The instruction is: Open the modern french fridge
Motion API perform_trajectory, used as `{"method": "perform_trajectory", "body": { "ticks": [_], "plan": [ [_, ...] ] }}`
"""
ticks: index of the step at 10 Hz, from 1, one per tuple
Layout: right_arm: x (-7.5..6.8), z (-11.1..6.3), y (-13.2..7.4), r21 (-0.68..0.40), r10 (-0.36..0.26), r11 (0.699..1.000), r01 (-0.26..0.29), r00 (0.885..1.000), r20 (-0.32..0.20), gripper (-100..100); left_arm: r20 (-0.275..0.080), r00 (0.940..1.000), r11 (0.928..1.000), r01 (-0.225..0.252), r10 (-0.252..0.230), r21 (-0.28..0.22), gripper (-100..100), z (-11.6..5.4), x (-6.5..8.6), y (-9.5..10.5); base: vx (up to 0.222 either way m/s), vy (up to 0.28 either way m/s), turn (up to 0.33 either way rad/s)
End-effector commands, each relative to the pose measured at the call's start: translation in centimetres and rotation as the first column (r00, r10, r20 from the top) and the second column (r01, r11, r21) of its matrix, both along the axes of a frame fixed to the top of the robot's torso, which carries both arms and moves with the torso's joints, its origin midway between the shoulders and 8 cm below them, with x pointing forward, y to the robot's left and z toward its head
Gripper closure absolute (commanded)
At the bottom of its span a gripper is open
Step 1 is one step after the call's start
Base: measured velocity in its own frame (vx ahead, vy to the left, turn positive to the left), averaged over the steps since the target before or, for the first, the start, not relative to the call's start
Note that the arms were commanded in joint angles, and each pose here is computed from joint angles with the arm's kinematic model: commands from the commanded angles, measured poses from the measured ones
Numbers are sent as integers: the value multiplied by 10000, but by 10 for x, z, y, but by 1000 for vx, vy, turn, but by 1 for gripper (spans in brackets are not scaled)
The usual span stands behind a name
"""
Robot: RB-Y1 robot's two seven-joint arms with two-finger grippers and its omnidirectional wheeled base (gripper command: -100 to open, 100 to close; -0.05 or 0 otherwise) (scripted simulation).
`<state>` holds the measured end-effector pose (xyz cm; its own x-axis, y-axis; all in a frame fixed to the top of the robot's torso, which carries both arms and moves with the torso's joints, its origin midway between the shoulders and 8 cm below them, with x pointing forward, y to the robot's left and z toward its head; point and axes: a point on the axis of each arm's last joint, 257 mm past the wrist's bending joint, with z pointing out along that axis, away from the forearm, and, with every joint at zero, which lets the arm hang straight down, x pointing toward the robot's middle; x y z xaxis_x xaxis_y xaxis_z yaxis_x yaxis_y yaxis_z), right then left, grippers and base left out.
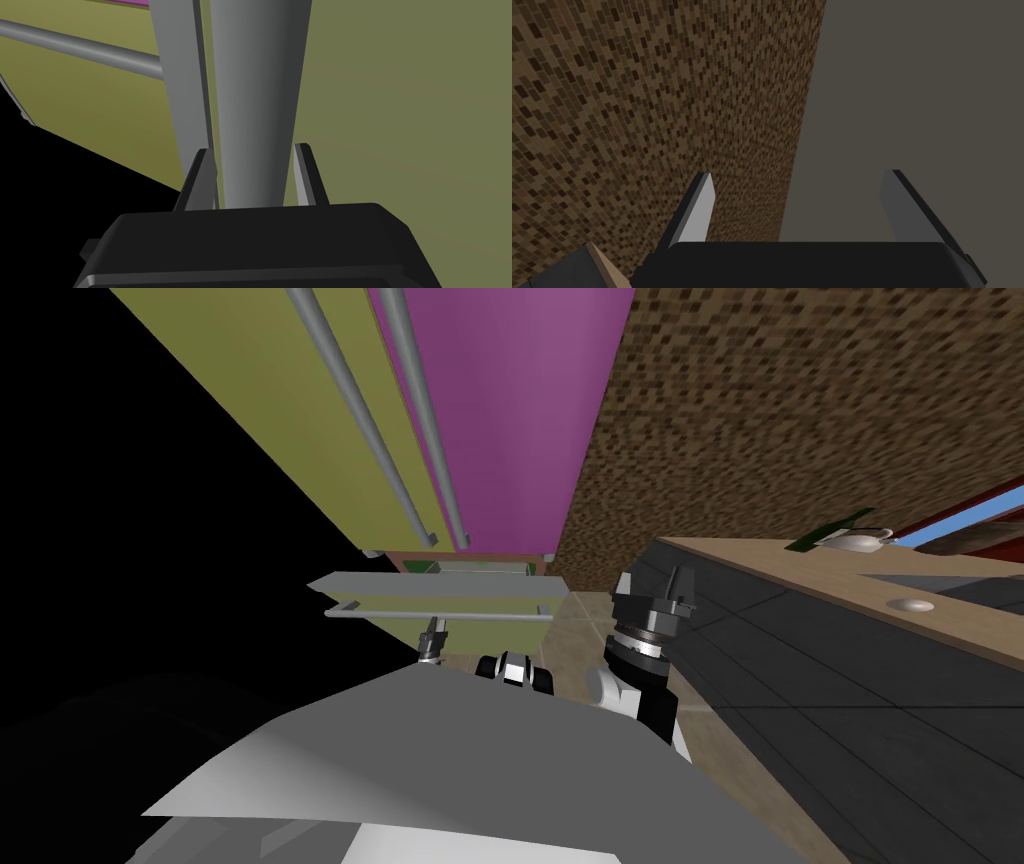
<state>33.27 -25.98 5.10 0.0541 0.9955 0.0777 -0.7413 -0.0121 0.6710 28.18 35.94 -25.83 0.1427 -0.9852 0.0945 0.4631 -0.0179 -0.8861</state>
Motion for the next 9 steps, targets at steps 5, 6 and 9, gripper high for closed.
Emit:
{"method": "perform_trajectory", "body": {
  "ticks": [5, 6, 9],
  "plan": [
    [0, 0, 0, 0, 0, 10000, 0, 10000, 1, 0, 381, 9992, 9999, 151, -154, 63, 100, 6, 56, -3, -101, -7, 26],
    [0, 0, 0, 0, 0, 10000, 0, 10000, 0, 0, 48, 9999, 9999, 88, -88, 74, 100, -5, 66, 0, -133, 10, 46],
    [0, 0, 0, 0, 0, 10000, 0, 10000, 0, 0, 7, 9999, 9999, 151, -151, 75, 100, -7, 91, -3, -104, -4, 24]
  ]
}}
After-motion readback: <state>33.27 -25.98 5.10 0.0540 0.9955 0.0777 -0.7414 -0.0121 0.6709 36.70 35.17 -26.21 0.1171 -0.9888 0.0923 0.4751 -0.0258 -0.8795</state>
